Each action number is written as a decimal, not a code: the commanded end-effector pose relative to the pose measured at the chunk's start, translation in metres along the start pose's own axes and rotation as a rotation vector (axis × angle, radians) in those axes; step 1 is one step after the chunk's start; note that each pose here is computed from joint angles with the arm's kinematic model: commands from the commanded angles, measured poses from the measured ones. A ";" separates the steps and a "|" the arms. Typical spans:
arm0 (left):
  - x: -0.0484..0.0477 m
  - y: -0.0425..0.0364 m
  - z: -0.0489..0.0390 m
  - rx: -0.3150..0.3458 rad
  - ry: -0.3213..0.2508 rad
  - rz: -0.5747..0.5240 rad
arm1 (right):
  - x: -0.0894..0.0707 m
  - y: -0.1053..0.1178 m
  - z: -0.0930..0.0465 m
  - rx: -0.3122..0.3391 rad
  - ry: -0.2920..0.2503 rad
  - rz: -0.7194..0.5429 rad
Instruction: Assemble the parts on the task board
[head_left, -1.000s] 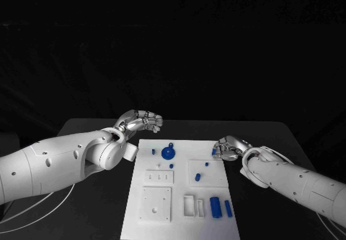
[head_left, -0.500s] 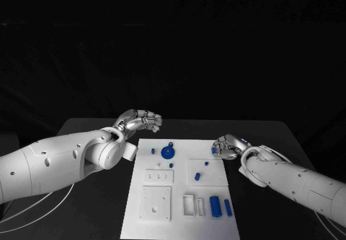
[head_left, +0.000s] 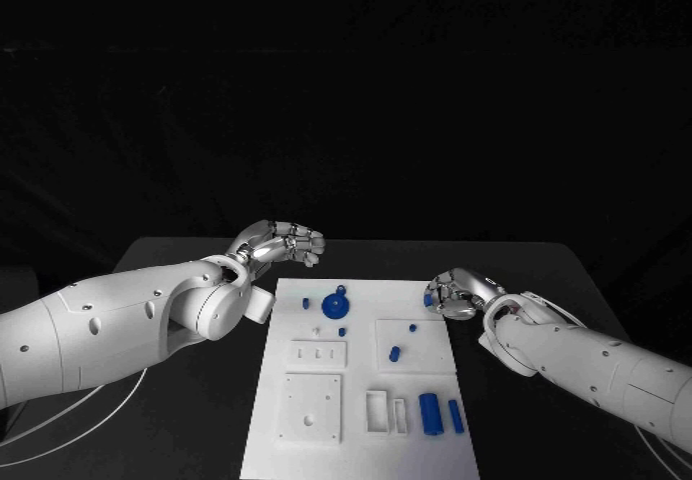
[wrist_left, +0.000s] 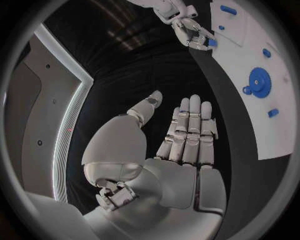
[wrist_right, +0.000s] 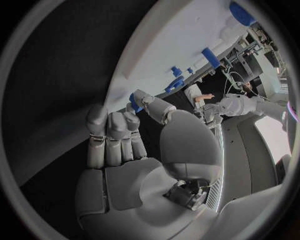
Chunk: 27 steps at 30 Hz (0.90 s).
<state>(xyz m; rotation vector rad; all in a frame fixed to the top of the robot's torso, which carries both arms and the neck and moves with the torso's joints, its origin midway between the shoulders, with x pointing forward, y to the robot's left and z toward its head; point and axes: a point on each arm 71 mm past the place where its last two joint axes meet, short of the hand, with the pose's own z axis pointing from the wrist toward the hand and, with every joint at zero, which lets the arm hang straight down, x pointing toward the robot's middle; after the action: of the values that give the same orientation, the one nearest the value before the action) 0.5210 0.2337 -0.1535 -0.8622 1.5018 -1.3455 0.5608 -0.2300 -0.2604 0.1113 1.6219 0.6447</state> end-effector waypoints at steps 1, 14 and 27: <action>0.0049 0.0013 0.0003 -0.028 0.050 0.041 | -0.007 0.010 0.003 -0.012 -0.020 -0.033; 0.0159 0.0121 0.0035 -0.187 0.130 0.128 | -0.026 0.055 0.005 -0.067 0.054 -0.144; 0.0528 0.0142 0.0039 -0.306 0.197 0.156 | -0.023 0.111 0.001 -0.150 0.074 -0.196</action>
<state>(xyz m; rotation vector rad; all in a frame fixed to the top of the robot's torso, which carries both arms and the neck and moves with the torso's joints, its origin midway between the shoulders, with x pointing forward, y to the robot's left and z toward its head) 0.5098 0.1884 -0.1731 -0.7972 1.8626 -1.1819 0.5338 -0.1494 -0.1876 -0.1471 1.6041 0.6834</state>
